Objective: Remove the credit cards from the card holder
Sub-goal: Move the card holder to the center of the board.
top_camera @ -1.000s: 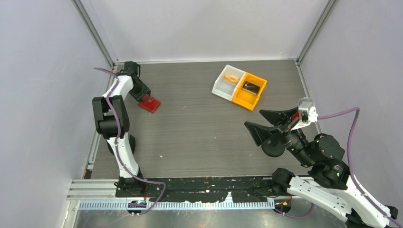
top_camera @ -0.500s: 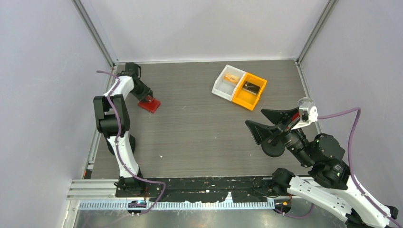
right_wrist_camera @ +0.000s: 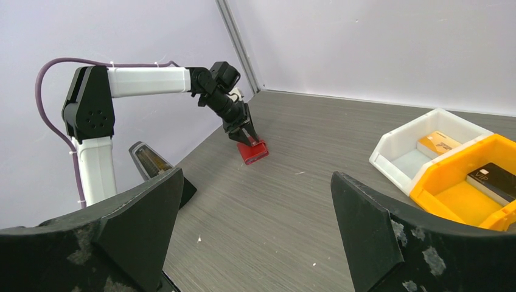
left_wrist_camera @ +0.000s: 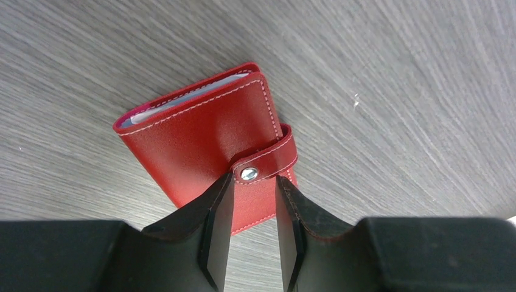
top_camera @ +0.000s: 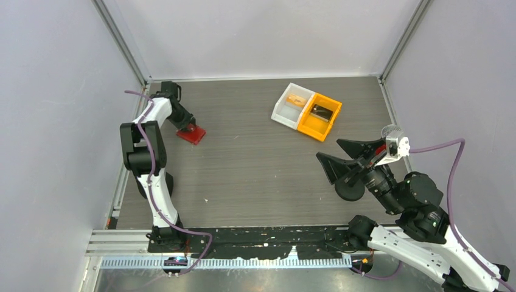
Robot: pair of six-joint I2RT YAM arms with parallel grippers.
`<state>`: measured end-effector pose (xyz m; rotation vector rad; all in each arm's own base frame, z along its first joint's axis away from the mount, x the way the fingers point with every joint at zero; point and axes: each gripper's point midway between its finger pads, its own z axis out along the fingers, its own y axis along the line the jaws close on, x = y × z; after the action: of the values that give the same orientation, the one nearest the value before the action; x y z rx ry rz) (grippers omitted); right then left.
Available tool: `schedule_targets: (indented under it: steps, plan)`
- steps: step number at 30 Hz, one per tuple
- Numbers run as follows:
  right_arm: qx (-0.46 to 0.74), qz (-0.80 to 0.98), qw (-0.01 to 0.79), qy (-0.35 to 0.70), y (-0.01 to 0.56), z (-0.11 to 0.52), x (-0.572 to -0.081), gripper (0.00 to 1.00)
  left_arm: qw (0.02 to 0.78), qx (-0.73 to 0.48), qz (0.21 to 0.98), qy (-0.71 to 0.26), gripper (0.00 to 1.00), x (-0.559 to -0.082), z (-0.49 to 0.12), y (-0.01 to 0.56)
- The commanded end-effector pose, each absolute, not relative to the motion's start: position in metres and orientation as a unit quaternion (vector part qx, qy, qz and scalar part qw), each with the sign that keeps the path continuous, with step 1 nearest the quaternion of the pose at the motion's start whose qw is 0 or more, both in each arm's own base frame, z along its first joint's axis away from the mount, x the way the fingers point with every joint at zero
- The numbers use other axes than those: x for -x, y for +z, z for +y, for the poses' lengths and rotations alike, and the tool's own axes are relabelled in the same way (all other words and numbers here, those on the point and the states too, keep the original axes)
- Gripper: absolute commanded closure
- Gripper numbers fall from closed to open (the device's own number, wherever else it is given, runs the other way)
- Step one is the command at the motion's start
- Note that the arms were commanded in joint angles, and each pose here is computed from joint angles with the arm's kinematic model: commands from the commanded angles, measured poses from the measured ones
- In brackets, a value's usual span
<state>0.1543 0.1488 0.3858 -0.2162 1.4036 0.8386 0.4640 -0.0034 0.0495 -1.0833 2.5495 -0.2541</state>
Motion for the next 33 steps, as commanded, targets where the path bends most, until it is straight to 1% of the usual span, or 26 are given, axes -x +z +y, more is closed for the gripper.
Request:
schedule_targets:
  steps: [1,7,10,13,21,25,27,30,33]
  plan:
    - [0.066,0.604,0.697,0.380,0.406,0.133,-0.151,0.00,0.187,0.348,0.914,-0.090,0.66,-0.452,-0.014,0.068]
    - [0.051,0.599,0.701,0.384,0.406,0.125,-0.149,0.00,0.171,0.322,0.928,-0.078,0.65,-0.435,-0.026,0.067]
    - [0.047,0.597,0.701,0.386,0.406,0.122,-0.147,0.02,0.167,0.319,0.929,-0.085,0.65,-0.426,-0.031,0.065]
    - [0.046,0.598,0.701,0.386,0.405,0.120,-0.146,0.03,0.166,0.316,0.930,-0.082,0.65,-0.415,-0.030,0.064]
    - [0.043,0.600,0.697,0.391,0.400,0.119,-0.144,0.03,0.166,0.269,0.947,-0.065,0.65,-0.390,-0.054,0.060]
    - [0.042,0.599,0.697,0.392,0.399,0.116,-0.142,0.03,0.198,0.230,0.953,0.000,0.65,-0.397,-0.042,0.078]
    - [0.042,0.598,0.698,0.392,0.399,0.115,-0.141,0.03,0.222,0.185,0.956,0.046,0.64,-0.407,-0.038,0.096]
    - [0.045,0.595,0.702,0.389,0.399,0.112,-0.140,0.03,0.249,0.093,0.950,0.162,0.60,-0.422,-0.028,0.130]
    - [0.047,0.586,0.712,0.385,0.404,0.106,-0.137,0.03,0.272,-0.001,0.913,0.304,0.56,-0.436,-0.017,0.160]
